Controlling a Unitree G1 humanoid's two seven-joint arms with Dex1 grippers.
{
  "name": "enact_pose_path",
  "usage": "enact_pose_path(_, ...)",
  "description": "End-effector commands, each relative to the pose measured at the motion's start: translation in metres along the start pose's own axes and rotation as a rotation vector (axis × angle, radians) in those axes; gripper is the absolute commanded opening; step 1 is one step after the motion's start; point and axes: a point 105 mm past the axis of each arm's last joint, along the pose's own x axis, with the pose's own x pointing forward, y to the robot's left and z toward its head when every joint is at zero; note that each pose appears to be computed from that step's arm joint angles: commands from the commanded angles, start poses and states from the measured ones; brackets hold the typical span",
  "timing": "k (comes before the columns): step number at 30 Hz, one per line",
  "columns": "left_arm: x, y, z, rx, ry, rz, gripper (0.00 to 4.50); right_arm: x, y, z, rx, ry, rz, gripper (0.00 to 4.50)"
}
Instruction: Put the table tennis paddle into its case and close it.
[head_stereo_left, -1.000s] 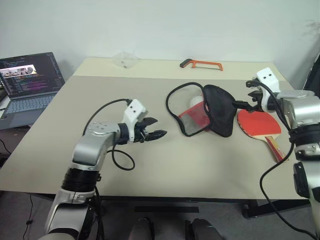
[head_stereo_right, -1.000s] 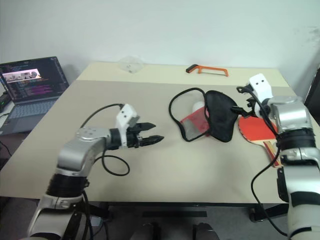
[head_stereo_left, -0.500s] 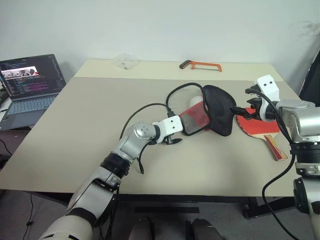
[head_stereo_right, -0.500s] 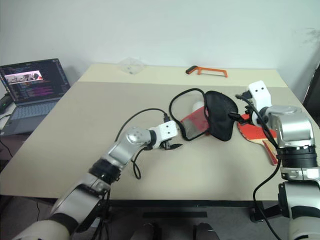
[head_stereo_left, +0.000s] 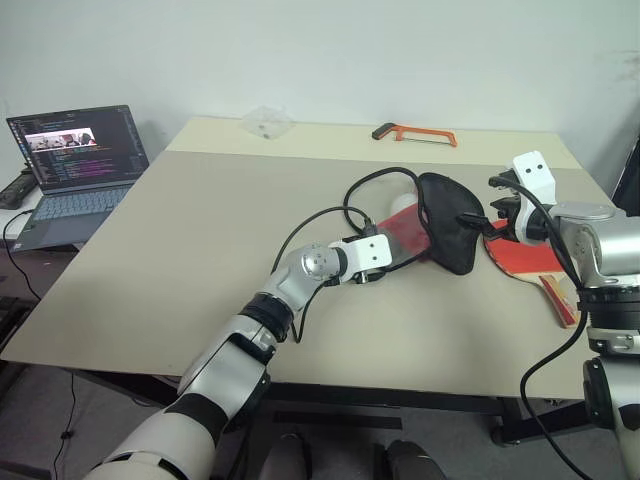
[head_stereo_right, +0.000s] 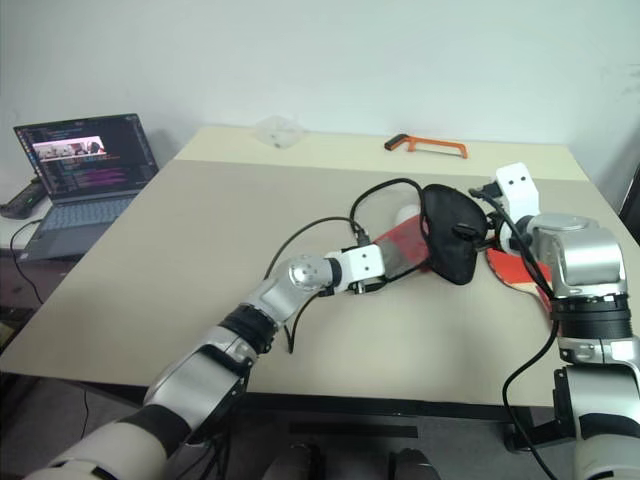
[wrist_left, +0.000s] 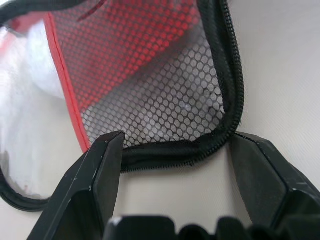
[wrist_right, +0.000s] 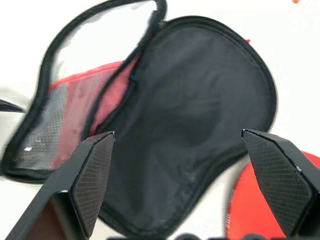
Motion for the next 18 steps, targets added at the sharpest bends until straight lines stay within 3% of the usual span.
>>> enact_pose_path(1,0.008,0.000,0.004,0.049,0.011,0.030,3.54,-0.008,-0.001,0.022,-0.022,-0.079,-0.011,4.47)
enact_pose_path(3,0.011,0.000,0.006,0.041,0.003,0.041,3.54,-0.007,-0.001,0.022,-0.021,-0.080,-0.012,4.47)
enact_pose_path(6,0.012,-0.001,0.008,0.062,-0.003,0.043,2.91,-0.008,-0.001,0.021,-0.021,-0.080,-0.012,4.50)
enact_pose_path(14,-0.006,0.012,-0.007,0.154,0.008,0.065,0.06,-0.009,0.001,0.023,-0.023,-0.084,-0.009,4.50)
enact_pose_path(18,-0.034,0.029,-0.029,0.245,0.057,0.077,0.02,-0.010,0.001,0.024,-0.020,-0.090,-0.008,4.50)
